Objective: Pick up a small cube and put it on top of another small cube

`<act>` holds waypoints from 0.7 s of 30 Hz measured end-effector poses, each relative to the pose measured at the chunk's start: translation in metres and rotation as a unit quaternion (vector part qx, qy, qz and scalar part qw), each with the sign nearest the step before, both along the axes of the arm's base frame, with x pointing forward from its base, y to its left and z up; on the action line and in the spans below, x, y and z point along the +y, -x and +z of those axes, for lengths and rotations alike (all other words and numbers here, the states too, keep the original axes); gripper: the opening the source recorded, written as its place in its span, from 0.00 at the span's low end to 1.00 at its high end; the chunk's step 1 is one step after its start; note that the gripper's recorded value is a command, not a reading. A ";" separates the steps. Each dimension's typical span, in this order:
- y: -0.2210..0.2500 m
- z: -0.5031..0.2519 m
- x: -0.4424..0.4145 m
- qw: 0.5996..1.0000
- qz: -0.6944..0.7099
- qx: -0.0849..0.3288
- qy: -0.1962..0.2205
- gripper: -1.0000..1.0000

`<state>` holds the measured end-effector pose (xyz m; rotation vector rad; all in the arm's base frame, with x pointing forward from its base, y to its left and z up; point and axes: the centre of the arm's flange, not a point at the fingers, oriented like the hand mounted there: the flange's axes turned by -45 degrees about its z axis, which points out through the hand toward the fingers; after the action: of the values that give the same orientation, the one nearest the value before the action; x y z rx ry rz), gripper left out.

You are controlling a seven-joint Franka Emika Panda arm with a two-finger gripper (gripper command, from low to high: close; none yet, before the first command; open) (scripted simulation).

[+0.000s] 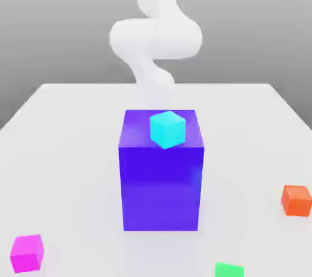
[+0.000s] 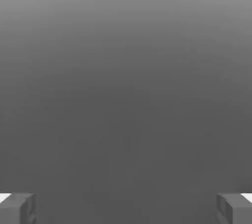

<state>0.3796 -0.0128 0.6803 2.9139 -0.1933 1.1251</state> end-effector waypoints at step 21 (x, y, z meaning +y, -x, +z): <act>-0.113 -0.342 -0.195 0.863 -0.431 0.209 -0.159 0.50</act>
<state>0.4927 -0.2075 0.3385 2.6393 -1.5786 0.3187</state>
